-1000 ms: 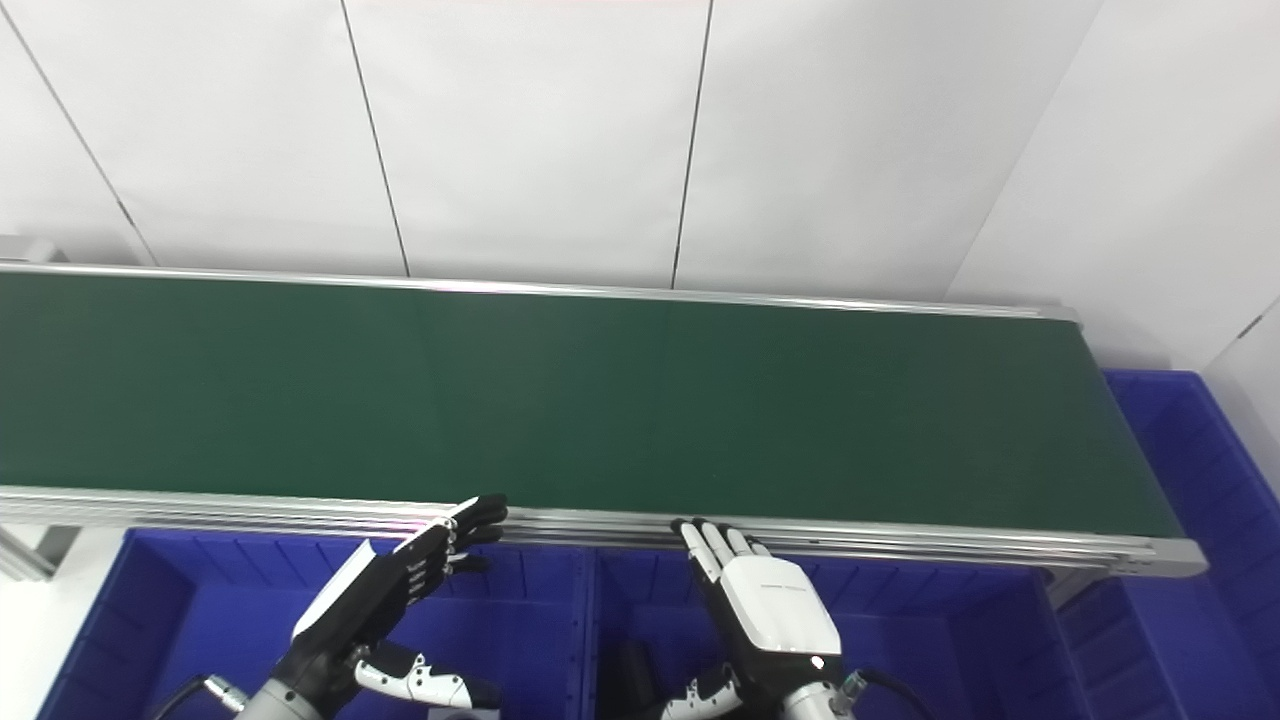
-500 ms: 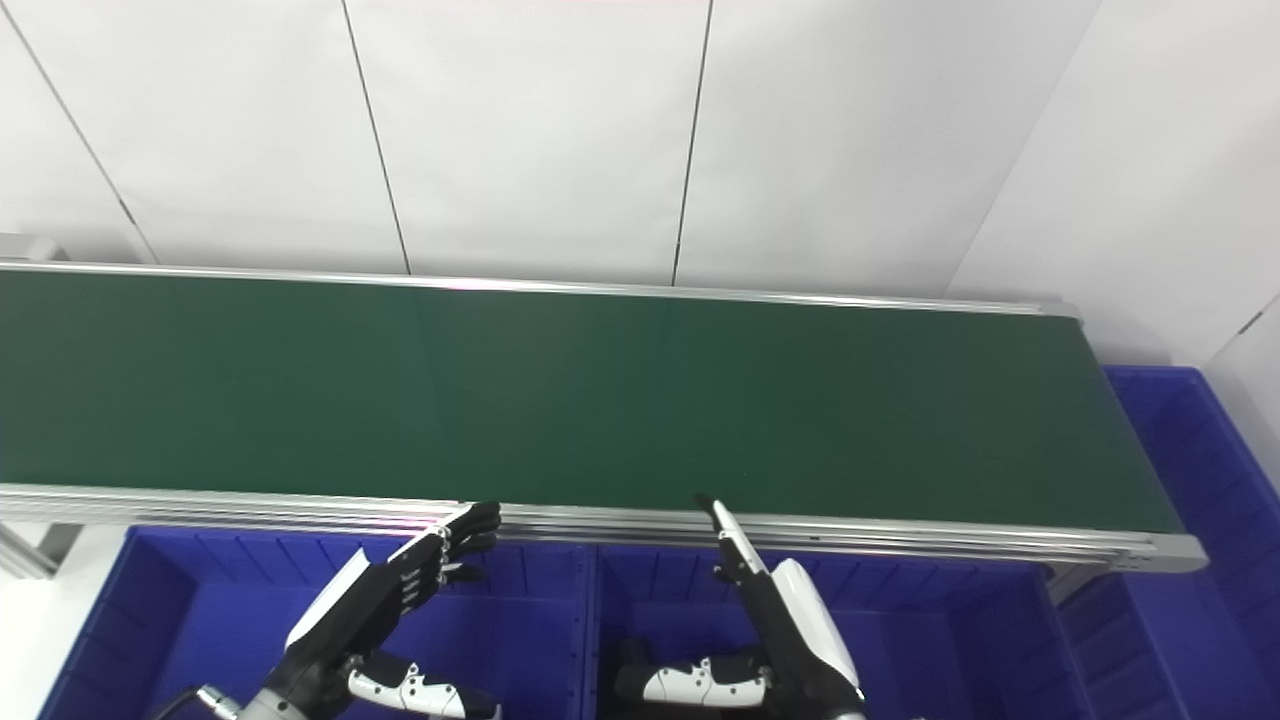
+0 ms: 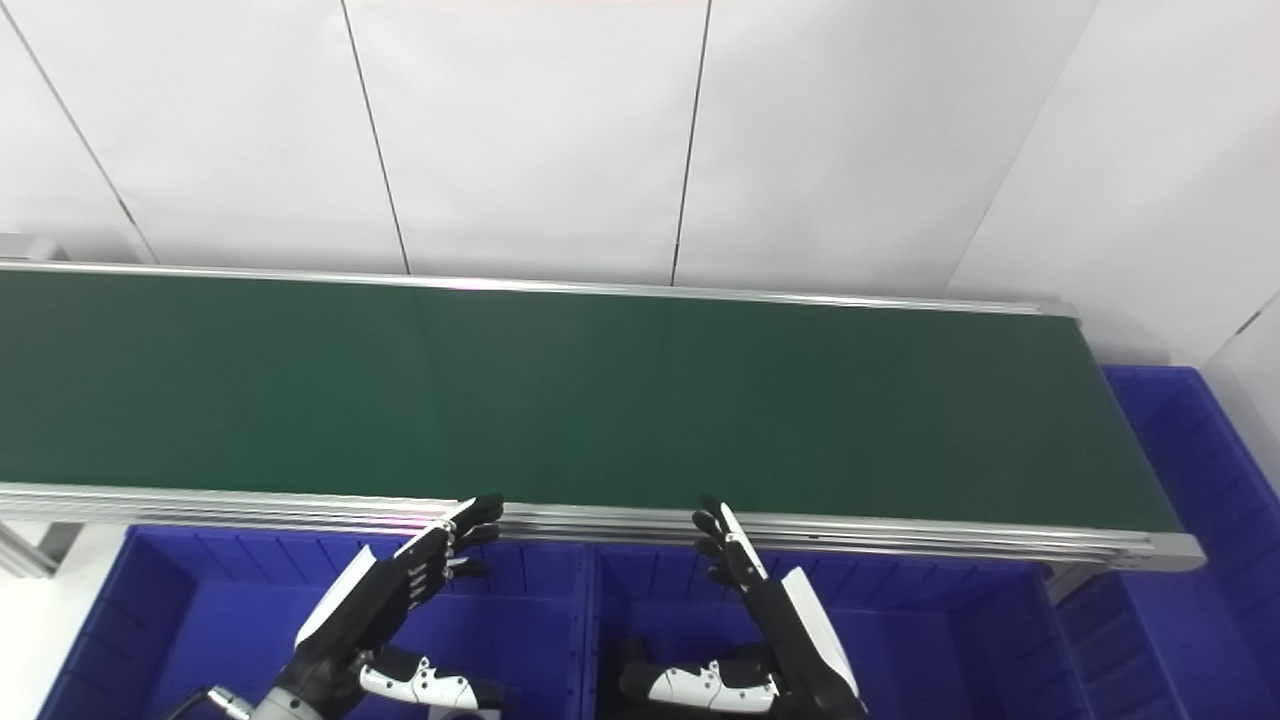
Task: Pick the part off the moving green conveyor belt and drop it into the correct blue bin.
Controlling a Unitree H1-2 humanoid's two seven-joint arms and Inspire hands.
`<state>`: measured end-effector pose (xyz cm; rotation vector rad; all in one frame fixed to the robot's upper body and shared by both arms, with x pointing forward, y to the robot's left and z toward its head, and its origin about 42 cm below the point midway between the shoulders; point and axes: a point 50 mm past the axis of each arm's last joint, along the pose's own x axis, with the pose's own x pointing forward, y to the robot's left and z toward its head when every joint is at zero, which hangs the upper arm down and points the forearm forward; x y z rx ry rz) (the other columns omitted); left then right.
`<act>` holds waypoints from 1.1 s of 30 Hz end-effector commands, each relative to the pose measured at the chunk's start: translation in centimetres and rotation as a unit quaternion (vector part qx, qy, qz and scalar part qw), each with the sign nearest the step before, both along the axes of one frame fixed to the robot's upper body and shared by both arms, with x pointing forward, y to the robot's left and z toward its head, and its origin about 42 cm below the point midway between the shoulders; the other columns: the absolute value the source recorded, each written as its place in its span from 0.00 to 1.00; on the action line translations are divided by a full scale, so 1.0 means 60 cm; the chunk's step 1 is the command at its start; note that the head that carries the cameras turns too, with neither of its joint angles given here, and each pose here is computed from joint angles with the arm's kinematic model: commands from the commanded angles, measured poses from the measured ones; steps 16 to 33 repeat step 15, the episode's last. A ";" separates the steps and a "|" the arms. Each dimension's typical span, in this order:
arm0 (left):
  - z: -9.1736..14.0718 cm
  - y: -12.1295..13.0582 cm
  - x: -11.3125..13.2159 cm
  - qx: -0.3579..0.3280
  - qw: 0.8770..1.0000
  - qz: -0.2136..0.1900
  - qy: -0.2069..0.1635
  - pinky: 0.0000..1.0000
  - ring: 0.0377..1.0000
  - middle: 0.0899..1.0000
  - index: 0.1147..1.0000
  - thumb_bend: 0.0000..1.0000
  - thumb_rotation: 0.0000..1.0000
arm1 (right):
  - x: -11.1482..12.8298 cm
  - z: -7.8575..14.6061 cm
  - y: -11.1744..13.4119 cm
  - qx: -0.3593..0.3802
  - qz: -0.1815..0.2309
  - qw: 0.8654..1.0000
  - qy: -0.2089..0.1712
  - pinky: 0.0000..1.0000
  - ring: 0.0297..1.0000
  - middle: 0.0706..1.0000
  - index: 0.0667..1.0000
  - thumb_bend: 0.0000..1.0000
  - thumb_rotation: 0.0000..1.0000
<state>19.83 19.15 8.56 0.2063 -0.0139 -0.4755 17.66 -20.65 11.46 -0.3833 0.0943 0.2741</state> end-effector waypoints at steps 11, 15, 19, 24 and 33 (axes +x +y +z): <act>0.025 0.001 0.005 -0.013 0.999 0.017 -0.038 0.80 0.89 0.92 0.89 0.81 0.09 | 0.008 0.015 0.007 0.070 0.004 0.997 -0.013 0.86 0.92 0.96 1.00 0.89 0.25; 0.028 0.003 0.004 -0.020 0.999 0.017 -0.037 0.80 0.89 0.92 0.90 0.81 0.10 | 0.007 0.018 0.006 0.110 -0.003 0.994 -0.010 0.89 0.92 0.95 1.00 0.88 0.24; 0.028 0.003 0.004 -0.020 0.999 0.017 -0.037 0.80 0.89 0.92 0.90 0.81 0.10 | 0.007 0.018 0.006 0.110 -0.003 0.994 -0.010 0.89 0.92 0.95 1.00 0.88 0.24; 0.028 0.003 0.004 -0.020 0.999 0.017 -0.037 0.80 0.89 0.92 0.90 0.81 0.10 | 0.007 0.018 0.006 0.110 -0.003 0.994 -0.010 0.89 0.92 0.95 1.00 0.88 0.24; 0.028 0.003 0.004 -0.020 0.999 0.017 -0.037 0.80 0.89 0.92 0.90 0.81 0.10 | 0.007 0.018 0.006 0.110 -0.003 0.994 -0.010 0.89 0.92 0.95 1.00 0.88 0.24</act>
